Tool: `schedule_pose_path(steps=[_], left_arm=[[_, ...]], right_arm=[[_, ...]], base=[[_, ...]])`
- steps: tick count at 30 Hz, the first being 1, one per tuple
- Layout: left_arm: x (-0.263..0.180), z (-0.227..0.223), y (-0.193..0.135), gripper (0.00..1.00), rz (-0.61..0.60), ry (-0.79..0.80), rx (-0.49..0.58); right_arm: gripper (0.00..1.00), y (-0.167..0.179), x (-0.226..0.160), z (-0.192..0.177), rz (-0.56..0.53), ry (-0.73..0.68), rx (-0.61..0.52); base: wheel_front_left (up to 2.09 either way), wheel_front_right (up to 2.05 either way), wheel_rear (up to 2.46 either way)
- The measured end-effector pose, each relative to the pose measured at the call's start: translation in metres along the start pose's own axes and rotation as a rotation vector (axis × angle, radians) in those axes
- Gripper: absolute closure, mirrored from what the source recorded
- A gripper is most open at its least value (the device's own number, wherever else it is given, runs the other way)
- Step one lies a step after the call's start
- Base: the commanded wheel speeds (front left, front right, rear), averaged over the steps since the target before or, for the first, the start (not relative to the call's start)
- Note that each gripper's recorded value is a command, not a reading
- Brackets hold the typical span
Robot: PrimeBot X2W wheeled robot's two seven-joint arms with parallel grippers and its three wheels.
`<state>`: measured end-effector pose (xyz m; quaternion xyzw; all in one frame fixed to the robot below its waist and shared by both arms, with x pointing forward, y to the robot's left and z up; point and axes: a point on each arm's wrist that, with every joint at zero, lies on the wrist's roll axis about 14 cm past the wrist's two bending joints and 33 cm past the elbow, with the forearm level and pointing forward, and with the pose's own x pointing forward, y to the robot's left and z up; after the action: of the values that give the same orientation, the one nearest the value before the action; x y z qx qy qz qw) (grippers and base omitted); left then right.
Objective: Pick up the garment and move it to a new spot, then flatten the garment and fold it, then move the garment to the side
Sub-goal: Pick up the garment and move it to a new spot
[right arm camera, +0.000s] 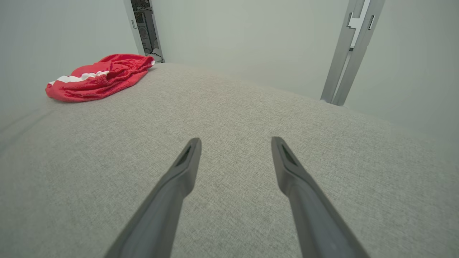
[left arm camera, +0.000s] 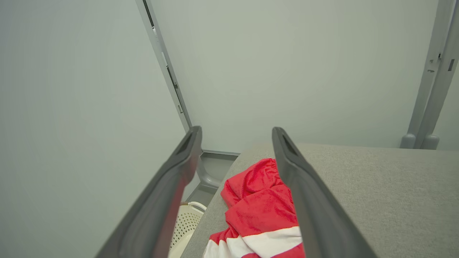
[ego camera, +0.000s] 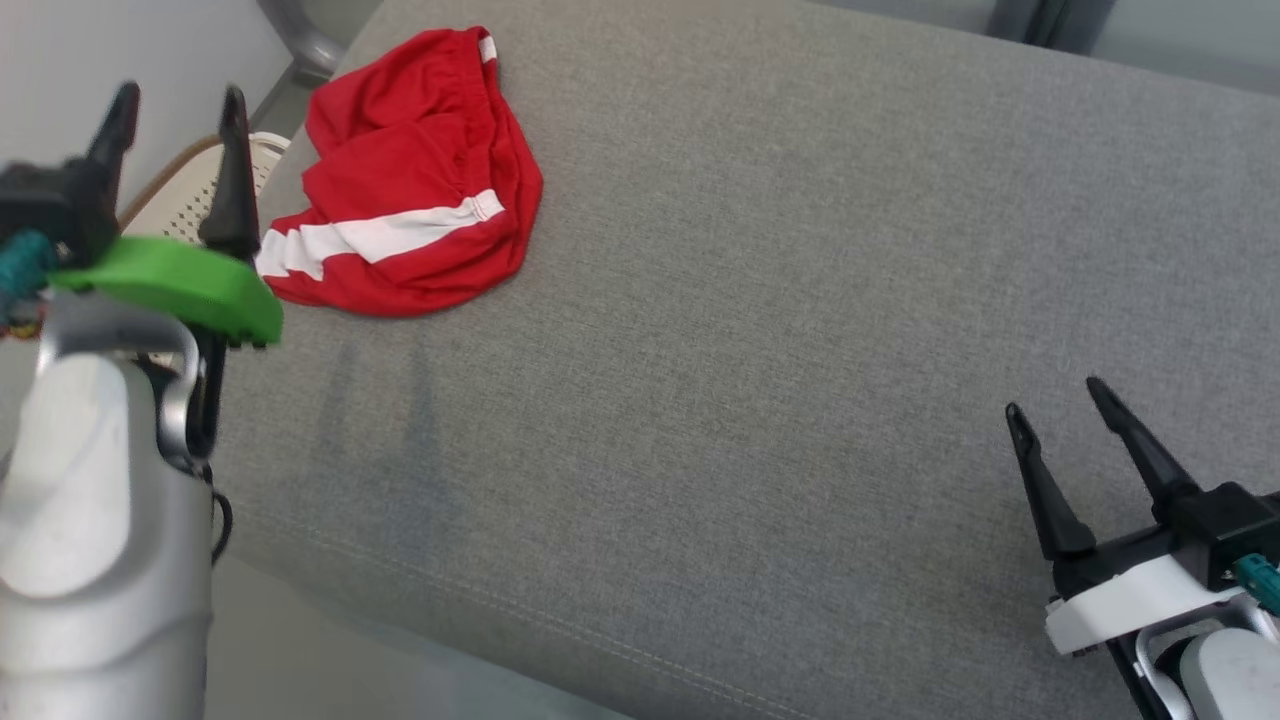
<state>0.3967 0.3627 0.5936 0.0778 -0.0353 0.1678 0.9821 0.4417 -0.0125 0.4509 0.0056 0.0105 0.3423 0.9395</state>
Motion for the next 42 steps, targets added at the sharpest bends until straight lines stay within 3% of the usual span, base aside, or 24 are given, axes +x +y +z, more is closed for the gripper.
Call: schedule_pose_path(steps=[3,12,20,30,31,36,42], left_arm=[[0.043,-0.003,-0.008,0.00,-0.022,0.076,-0.038],[0.116,-0.094,-0.042,0.00,-0.044,0.505,-0.160],[0.118,-0.194,-0.082,0.00,-0.054,0.817,-0.210],[0.123,-0.256,-0.092,0.00,0.012,0.900,-0.211],[0.124,-0.258,-0.092,1.00,0.015,0.898,-0.210],[0.139,-0.256,-0.090,1.00,0.016,0.800,-0.195],[0.167,-0.204,-0.087,1.00,-0.047,0.562,-0.115]], right_arm=[[0.00,-0.018,0.006,-0.007,-0.022,-0.001,-0.014],[0.00,-0.074,0.005,-0.035,-0.131,0.012,-0.026],[0.00,-0.103,-0.002,-0.065,-0.212,0.039,0.003],[0.00,-0.121,-0.009,-0.081,-0.276,0.041,0.022],[0.00,-0.123,-0.010,-0.082,-0.283,0.043,0.020],[0.00,-0.132,-0.016,-0.081,-0.319,0.046,0.013],[0.00,-0.131,-0.021,-0.073,-0.354,0.046,0.036]], base=[[0.00,0.00,0.00],[0.00,0.00,0.00],[0.00,0.00,0.00],[0.00,0.00,0.00],[0.00,0.00,0.00],[0.00,0.00,0.00],[0.00,0.00,0.00]])
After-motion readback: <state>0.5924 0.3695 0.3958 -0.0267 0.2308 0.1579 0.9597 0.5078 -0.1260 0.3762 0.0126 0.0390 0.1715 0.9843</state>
